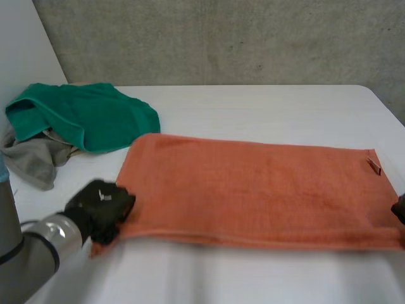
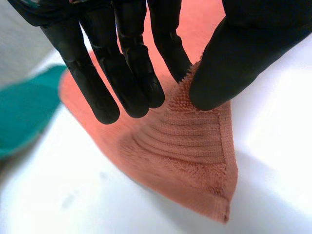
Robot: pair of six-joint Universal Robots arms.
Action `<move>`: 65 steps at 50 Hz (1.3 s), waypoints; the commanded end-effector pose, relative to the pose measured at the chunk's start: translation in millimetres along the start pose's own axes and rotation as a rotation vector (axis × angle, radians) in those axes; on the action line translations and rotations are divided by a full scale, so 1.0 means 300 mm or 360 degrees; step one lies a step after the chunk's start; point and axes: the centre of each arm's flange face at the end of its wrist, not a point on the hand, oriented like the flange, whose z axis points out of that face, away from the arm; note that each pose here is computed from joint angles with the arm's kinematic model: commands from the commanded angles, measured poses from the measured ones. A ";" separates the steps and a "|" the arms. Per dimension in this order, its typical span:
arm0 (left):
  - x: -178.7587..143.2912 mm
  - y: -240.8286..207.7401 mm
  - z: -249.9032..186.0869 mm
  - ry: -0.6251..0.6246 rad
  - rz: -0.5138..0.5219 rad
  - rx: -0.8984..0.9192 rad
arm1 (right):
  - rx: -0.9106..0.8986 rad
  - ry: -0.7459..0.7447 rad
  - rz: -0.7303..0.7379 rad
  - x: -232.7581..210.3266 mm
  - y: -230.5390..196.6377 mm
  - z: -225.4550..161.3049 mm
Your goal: Fold the laundry.
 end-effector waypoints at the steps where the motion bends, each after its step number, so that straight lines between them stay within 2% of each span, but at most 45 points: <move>1: 0.000 0.003 0.027 0.0004 0.0006 0.0032 | 0.0037 0.0002 -0.0037 -0.019 0.021 0.005; 8: -0.048 -0.041 0.175 -0.0122 0.0063 0.0221 | 0.0088 0.0185 -0.0064 0.037 0.013 0.127; 16: -0.065 -0.096 0.322 -0.0196 0.0104 0.0387 | 0.0267 0.0326 -0.0033 0.059 -0.106 0.249; 24: -0.097 -0.142 0.452 -0.0414 0.0139 0.0514 | 0.0423 0.0554 -0.0056 0.123 -0.176 0.374; 40: -0.116 -0.158 0.652 -0.0491 0.0171 0.0626 | 0.0630 0.0801 -0.0148 0.156 -0.271 0.569; 46: -0.149 -0.224 0.652 -0.0591 0.0175 0.0788 | 0.0669 0.0950 -0.0052 0.196 -0.298 0.567; 53: -0.129 -0.291 0.559 -0.0581 0.0177 0.0861 | 0.0832 0.1054 0.0231 0.281 -0.343 0.424; 59: -0.120 -0.296 0.444 -0.0551 0.0184 0.0833 | 0.0916 0.0852 0.0251 0.250 -0.350 0.295; 65: -0.073 -0.226 0.415 -0.0436 0.0186 0.0661 | 0.0828 0.0505 0.0267 0.168 -0.298 0.295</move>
